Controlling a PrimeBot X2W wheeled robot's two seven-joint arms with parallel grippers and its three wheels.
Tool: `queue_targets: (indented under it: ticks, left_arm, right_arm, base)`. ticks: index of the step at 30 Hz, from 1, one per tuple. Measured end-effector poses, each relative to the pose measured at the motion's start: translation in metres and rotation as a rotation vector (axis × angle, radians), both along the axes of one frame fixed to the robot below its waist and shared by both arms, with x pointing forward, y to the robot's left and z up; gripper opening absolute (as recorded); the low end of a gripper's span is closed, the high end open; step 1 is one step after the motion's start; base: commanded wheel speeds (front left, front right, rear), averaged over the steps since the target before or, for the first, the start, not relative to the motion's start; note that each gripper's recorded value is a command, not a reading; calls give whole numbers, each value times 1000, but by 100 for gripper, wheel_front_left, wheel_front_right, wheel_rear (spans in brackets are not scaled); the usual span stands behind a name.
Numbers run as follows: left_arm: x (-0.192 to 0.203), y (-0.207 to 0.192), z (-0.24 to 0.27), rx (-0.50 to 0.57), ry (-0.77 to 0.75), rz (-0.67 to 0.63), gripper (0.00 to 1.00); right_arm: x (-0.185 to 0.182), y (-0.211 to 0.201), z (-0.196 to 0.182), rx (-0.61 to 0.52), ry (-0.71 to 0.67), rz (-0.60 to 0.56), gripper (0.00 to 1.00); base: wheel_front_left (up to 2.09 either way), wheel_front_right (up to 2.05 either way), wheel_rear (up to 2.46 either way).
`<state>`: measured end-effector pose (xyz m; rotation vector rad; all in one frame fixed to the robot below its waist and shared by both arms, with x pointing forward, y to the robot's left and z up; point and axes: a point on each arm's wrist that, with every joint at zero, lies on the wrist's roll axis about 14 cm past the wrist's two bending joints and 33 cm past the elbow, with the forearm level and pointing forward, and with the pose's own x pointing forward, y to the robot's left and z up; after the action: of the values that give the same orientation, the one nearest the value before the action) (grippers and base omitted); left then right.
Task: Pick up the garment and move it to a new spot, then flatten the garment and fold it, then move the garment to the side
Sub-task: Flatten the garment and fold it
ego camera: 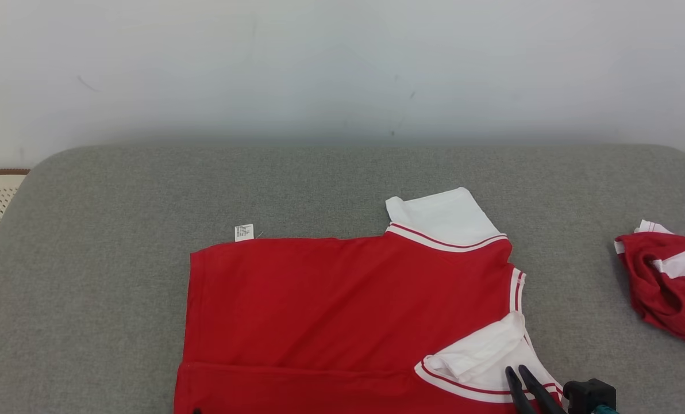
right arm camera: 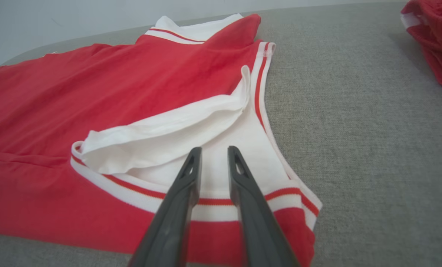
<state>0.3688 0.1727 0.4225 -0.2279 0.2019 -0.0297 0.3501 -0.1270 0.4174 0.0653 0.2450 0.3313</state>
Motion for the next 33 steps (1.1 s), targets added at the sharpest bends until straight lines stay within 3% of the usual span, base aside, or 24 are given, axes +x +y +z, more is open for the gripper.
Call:
queue_targets:
  ticks: [2, 11, 12, 21, 33]
  left_arm:
    - [-1, 2, 0, 3, 1, 5, 100]
    - [-6, 6, -5, -11, 13, 21, 100]
    - [-7, 7, -5, -13, 14, 21, 100]
    - [-10, 9, -7, -23, 22, 32, 100]
    - [-10, 6, -13, -39, 38, 28, 100]
  right_arm:
    - [1, 2, -2, -2, 8, 6, 18]
    - [8, 14, -3, 7, 11, 35, 11]
    - [9, 15, -2, 8, 10, 38, 0]
    - [9, 21, -11, 16, 45, 46, 0]
    - [39, 35, 2, 8, 10, 84, 0]
  base:
    - [0, 0, 0]
    - [0, 0, 0]
    - [0, 0, 0]
    - [0, 0, 0]
    - [0, 0, 0]
